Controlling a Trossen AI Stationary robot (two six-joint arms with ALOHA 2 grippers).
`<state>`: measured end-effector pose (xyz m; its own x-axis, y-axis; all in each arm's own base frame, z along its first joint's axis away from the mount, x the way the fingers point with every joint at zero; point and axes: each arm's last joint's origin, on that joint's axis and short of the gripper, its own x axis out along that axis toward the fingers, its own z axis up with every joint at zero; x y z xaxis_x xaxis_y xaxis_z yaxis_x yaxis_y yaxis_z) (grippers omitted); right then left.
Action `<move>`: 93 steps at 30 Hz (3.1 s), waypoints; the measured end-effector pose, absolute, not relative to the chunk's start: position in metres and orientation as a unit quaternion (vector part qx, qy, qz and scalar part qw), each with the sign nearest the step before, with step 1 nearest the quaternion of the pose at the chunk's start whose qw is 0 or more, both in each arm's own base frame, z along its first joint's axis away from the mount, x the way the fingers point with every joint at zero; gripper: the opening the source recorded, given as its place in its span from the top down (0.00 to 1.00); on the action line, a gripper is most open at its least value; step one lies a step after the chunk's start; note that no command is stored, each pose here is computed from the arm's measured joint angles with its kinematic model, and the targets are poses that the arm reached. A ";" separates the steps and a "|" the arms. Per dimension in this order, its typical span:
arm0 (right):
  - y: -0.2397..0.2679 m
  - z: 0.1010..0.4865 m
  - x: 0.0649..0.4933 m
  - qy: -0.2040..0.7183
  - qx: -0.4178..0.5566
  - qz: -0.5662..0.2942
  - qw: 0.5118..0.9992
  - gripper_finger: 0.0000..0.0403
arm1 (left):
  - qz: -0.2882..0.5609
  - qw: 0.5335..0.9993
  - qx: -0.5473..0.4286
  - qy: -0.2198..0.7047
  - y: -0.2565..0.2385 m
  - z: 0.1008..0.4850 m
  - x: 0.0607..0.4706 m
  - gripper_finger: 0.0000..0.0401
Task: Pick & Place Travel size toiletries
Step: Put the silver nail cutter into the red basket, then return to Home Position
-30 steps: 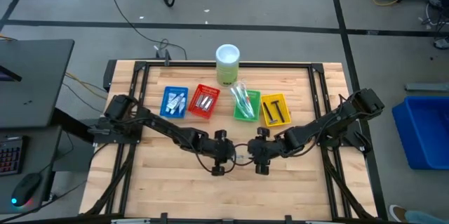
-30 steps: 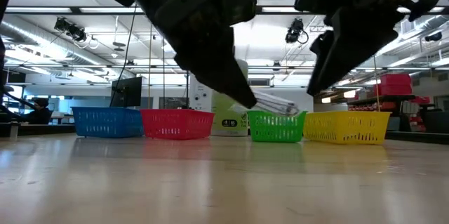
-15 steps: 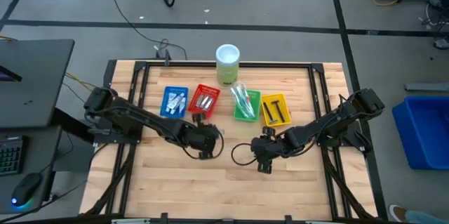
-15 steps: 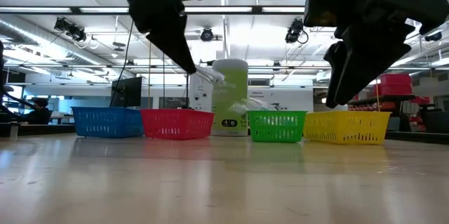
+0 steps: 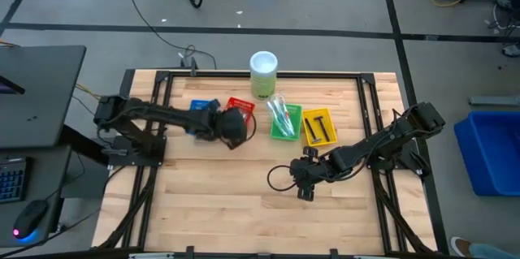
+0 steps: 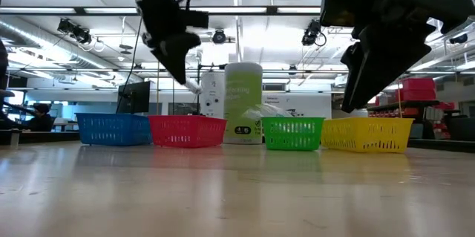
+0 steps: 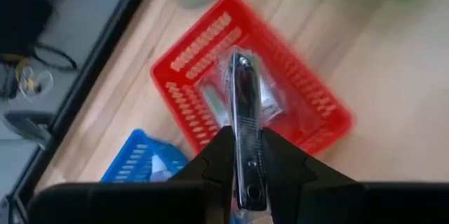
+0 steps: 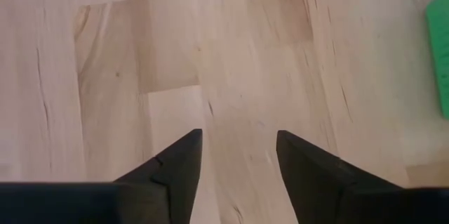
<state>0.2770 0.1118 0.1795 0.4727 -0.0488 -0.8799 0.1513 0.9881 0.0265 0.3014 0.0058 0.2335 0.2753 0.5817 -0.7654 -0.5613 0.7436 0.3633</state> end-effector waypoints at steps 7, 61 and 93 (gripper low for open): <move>0.112 0.180 0.277 0.508 0.051 -0.058 0.858 0.49 | 0.337 0.801 -0.048 0.492 0.053 0.228 0.304 0.86; 0.112 0.182 0.277 0.504 0.062 -0.061 0.859 0.56 | 0.256 0.845 -0.144 0.446 0.085 0.173 0.287 0.64; 0.042 0.267 0.108 0.131 -0.058 0.129 0.981 0.95 | 0.121 0.988 -0.001 0.094 0.003 0.243 0.087 0.97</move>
